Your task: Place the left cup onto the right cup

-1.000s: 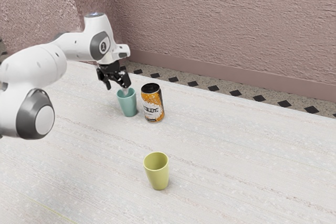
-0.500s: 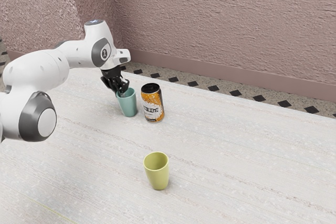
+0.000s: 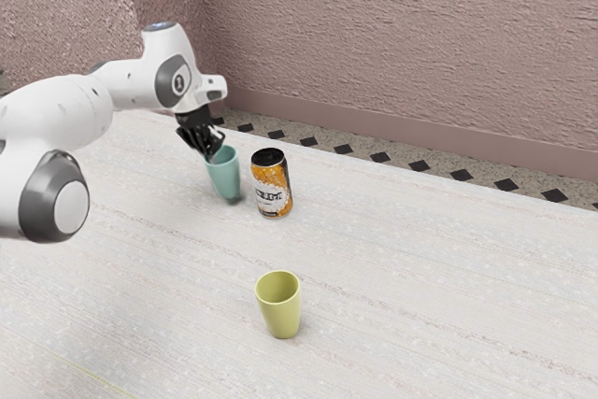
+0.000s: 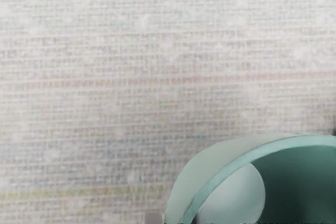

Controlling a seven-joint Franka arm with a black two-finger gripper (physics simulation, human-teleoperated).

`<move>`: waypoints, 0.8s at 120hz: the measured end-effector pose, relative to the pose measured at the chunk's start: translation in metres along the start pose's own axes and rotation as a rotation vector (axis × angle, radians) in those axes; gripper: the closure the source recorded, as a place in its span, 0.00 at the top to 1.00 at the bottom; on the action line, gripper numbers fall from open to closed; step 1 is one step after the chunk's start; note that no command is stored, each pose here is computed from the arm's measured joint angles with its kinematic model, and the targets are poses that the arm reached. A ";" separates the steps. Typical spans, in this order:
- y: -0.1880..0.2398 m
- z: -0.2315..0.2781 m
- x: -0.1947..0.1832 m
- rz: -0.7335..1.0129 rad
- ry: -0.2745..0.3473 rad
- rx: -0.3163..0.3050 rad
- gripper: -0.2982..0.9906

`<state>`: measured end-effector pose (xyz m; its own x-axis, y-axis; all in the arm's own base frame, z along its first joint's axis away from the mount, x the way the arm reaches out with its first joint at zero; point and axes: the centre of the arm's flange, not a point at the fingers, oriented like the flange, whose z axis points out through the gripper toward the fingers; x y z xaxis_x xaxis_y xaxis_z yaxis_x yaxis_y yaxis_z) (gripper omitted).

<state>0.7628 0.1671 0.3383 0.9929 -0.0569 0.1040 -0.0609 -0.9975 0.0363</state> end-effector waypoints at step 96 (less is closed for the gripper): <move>0.217 -0.137 -0.145 0.272 -0.075 -0.042 0.16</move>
<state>0.5920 -0.0349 0.4674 0.9442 -0.3267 0.0417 -0.3288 -0.9426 0.0584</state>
